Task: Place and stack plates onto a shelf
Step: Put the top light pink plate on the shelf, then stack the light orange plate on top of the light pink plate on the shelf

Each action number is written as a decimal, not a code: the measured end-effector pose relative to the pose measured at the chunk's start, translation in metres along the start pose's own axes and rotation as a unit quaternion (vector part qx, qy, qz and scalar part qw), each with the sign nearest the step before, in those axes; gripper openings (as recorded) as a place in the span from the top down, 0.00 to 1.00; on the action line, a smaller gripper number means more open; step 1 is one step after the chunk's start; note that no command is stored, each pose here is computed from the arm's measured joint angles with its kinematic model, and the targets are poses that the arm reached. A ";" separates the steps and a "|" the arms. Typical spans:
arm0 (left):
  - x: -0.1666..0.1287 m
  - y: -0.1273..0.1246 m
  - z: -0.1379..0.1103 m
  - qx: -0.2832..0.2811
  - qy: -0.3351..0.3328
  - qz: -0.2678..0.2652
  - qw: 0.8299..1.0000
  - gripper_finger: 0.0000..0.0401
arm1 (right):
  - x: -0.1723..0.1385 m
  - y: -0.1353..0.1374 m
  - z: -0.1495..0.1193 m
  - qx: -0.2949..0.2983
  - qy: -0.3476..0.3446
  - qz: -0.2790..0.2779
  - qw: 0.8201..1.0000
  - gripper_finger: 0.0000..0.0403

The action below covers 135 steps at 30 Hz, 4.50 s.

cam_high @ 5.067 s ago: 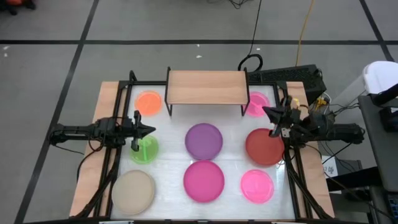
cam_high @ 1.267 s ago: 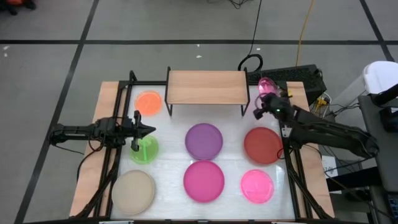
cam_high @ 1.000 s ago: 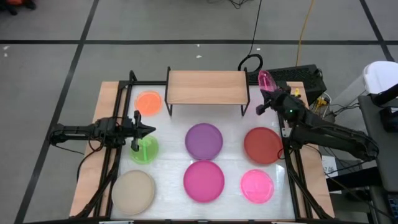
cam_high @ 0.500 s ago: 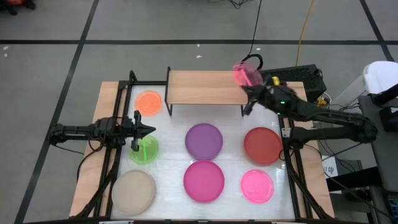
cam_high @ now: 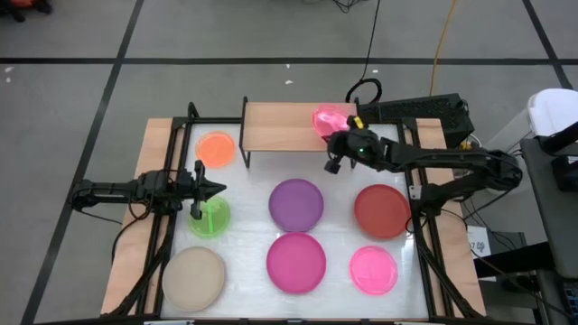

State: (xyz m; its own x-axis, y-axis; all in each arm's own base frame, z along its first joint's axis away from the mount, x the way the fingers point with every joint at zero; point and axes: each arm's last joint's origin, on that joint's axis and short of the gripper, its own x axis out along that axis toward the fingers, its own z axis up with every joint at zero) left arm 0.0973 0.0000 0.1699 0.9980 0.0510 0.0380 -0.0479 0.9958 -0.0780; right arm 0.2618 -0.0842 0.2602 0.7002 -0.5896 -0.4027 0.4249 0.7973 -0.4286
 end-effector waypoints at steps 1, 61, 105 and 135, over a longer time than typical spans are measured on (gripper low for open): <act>0.000 0.000 0.000 0.000 0.000 0.000 1.000 0.99 | 0.003 0.002 -0.001 -0.002 0.001 0.000 1.000 1.00; 0.000 -0.001 0.007 0.007 -0.039 -0.002 0.999 0.99 | -0.125 0.033 -0.068 0.123 -0.340 0.267 0.893 0.81; 0.069 0.007 0.063 0.186 0.265 0.268 0.907 0.99 | -0.126 0.033 -0.073 0.130 -0.341 0.265 0.893 0.81; 0.079 0.065 -0.033 0.114 0.583 0.373 0.713 0.58 | -0.123 0.036 -0.076 0.123 -0.321 0.270 0.899 0.81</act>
State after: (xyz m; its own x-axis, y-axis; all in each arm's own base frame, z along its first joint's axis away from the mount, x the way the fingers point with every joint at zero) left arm 0.1749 0.0660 0.1352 0.0413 0.6074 -0.7933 -0.4562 0.7179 0.5258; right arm 0.1478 0.0072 0.2326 0.9960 0.0250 0.0860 -0.0175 0.9961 -0.0865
